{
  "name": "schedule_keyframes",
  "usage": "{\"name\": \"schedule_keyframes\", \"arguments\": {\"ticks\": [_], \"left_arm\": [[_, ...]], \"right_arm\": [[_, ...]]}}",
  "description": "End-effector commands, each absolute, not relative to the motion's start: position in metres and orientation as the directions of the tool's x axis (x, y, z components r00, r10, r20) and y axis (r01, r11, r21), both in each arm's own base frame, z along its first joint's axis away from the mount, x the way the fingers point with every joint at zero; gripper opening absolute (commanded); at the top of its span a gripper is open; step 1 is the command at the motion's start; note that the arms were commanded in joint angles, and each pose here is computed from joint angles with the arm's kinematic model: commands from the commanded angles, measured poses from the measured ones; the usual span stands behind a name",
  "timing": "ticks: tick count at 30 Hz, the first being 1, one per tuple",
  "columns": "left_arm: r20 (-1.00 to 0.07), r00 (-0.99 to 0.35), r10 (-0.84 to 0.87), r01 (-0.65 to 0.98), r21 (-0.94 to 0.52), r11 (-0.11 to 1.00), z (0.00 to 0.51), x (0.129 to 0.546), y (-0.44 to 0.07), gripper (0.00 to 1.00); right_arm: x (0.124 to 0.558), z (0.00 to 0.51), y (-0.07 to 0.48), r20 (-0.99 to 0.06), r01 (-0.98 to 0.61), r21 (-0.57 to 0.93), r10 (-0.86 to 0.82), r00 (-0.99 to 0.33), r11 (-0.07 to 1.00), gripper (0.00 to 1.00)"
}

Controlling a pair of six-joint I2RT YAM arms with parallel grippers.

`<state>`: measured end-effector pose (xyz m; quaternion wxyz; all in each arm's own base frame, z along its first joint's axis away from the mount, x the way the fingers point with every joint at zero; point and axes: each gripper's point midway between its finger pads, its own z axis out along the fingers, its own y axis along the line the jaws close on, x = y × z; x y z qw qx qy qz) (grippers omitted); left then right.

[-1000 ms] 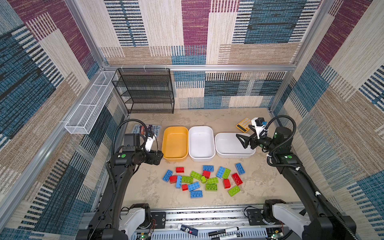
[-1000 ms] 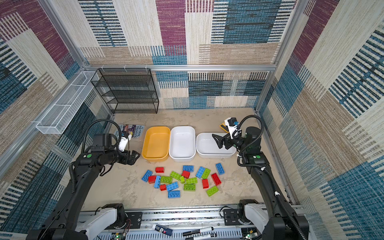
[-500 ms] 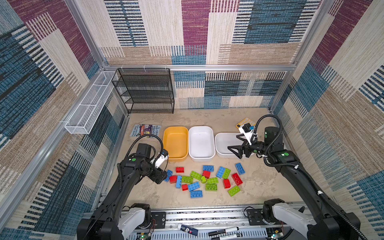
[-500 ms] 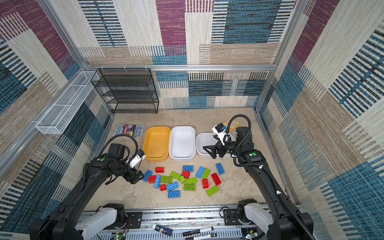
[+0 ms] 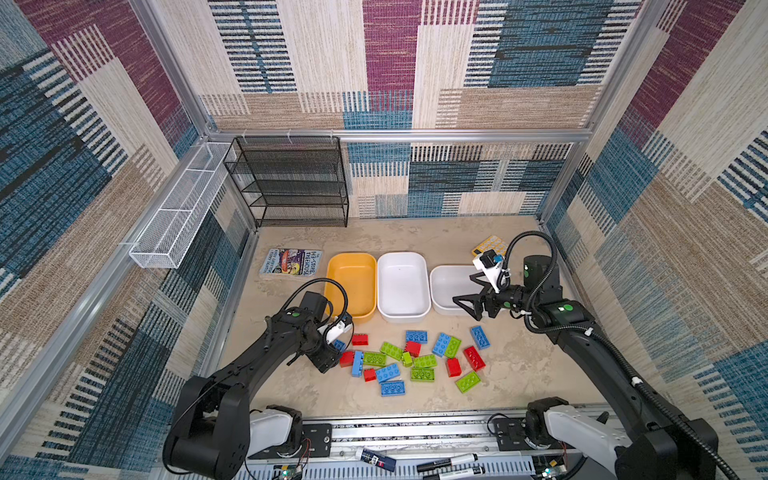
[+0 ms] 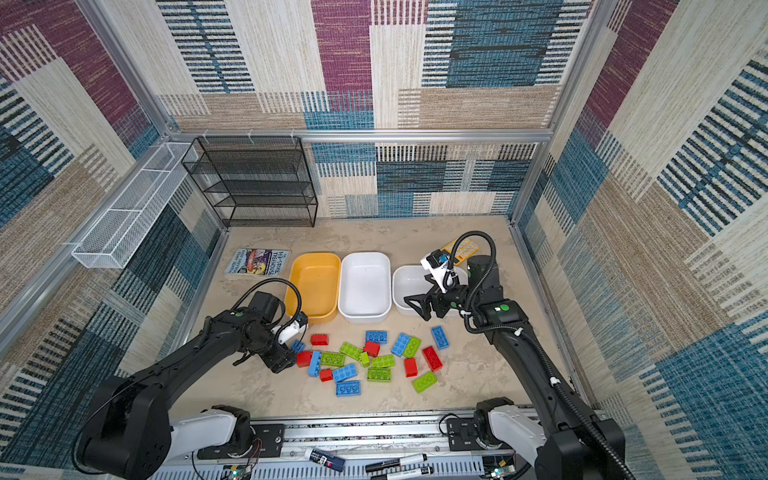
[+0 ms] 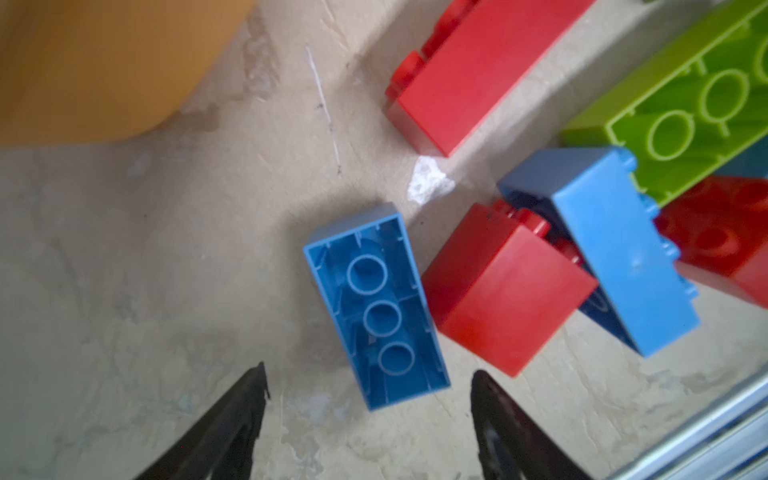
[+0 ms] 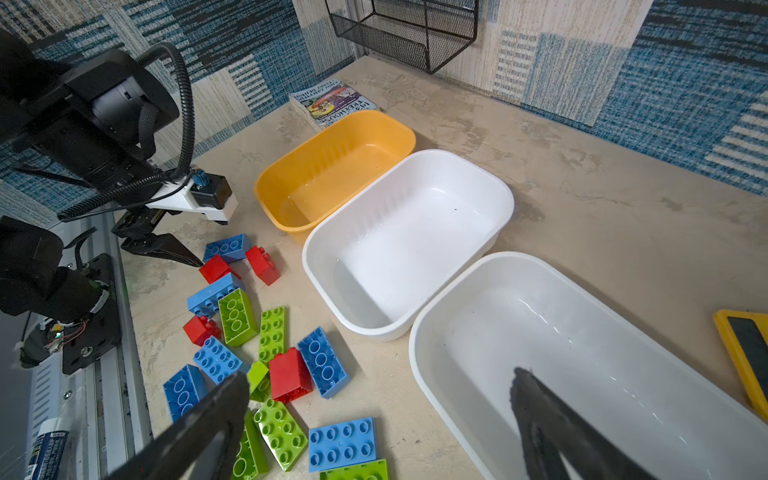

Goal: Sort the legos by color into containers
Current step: 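Lower the left gripper onto a blue brick and close on it, then carry the blue brick with the left gripper into the yellow bin and release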

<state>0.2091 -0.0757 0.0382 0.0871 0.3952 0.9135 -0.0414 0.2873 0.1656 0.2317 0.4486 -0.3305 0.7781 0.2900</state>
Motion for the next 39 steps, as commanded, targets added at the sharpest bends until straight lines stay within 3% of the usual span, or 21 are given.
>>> {"name": "schedule_keyframes", "arguments": {"ticks": [1,8,12,30,39], "left_arm": [[-0.178,-0.707,0.685,0.694,0.014,0.720,0.036,0.219,-0.074,0.77],[-0.156,-0.703,0.694,0.698,0.035,0.715,0.031,0.229,-0.074,0.71],[-0.156,-0.697,0.700,0.703,0.046,0.710,0.030,0.235,-0.076,0.55],[-0.235,-0.625,0.745,0.764,0.015,0.645,0.033,0.232,-0.091,0.27],[-0.269,-0.601,0.753,0.779,0.013,0.626,0.079,0.207,-0.088,0.28]], "right_arm": [[0.290,0.227,0.163,-0.885,-0.769,0.134,-0.275,-0.377,0.625,0.99],[0.295,0.225,0.162,-0.880,-0.760,0.130,-0.279,-0.384,0.636,0.99],[0.295,0.223,0.162,-0.878,-0.760,0.133,-0.281,-0.388,0.636,0.99],[0.290,0.218,0.158,-0.872,-0.752,0.121,-0.292,-0.392,0.648,0.99],[0.283,0.228,0.164,-0.884,-0.777,0.146,-0.272,-0.380,0.612,0.99]]}}
